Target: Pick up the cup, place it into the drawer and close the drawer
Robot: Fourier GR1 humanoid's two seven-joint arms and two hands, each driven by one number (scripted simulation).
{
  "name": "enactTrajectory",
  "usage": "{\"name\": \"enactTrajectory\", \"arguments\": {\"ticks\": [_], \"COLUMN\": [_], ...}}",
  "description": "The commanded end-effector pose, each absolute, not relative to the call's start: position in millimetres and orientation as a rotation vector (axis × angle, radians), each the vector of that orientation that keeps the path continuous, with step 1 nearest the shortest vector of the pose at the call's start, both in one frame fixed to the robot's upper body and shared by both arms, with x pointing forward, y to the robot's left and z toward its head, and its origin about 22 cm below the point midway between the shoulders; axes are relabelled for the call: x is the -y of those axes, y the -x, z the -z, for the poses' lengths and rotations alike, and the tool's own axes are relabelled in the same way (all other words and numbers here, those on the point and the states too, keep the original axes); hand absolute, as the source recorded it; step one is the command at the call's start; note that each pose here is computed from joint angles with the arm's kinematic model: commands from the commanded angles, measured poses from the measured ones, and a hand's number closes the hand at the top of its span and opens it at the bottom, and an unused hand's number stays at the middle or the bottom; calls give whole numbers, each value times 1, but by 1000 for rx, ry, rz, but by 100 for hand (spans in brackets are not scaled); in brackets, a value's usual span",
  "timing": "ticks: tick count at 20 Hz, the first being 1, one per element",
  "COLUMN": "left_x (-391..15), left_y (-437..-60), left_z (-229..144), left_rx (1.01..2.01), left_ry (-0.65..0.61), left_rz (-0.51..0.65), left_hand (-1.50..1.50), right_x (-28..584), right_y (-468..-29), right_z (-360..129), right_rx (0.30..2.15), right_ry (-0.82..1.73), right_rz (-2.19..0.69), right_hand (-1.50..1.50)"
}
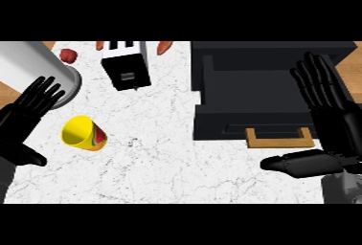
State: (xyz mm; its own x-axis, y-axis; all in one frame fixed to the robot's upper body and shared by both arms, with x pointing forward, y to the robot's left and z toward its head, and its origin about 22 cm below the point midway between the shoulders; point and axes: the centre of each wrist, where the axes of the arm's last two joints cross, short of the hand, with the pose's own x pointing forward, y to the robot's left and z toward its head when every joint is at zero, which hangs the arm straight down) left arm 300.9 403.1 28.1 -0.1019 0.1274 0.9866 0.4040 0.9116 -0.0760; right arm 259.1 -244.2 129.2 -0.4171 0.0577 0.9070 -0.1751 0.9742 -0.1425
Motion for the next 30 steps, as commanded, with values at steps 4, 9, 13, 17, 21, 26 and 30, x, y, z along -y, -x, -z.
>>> {"name": "enactTrajectory", "arguments": {"ticks": [4, 9, 13, 17, 21, 26, 30], "left_x": [-430, -415, -412, -429, -414, -403, -402], "left_y": [-283, -297, -300, -282, -272, -279, -268], "left_z": [25, 49, 60, 66, 87, 90, 100], "left_rx": [1635, 1579, 1564, 1579, 1601, 1608, 1645], "left_ry": [314, 315, 230, 235, 240, 263, 241], "left_rz": [237, 254, 229, 231, 249, 211, 192], "left_hand": [-150, -150, -150, -150, -150, -150, -150], "right_x": [239, 249, 248, 249, 250, 246, 253], "right_y": [-257, -263, -257, -272, -279, -282, -272], "right_z": [-132, -139, -132, -153, -145, -161, -145], "right_rx": [2012, 2008, 1996, 1997, 2006, 2017, 2005], "right_ry": [-61, -82, -107, -63, -94, -62, -100], "right_rz": [-257, -271, -247, -287, -267, -248, -272], "right_hand": [-150, -150, -150, -150, -150, -150, -150]}}
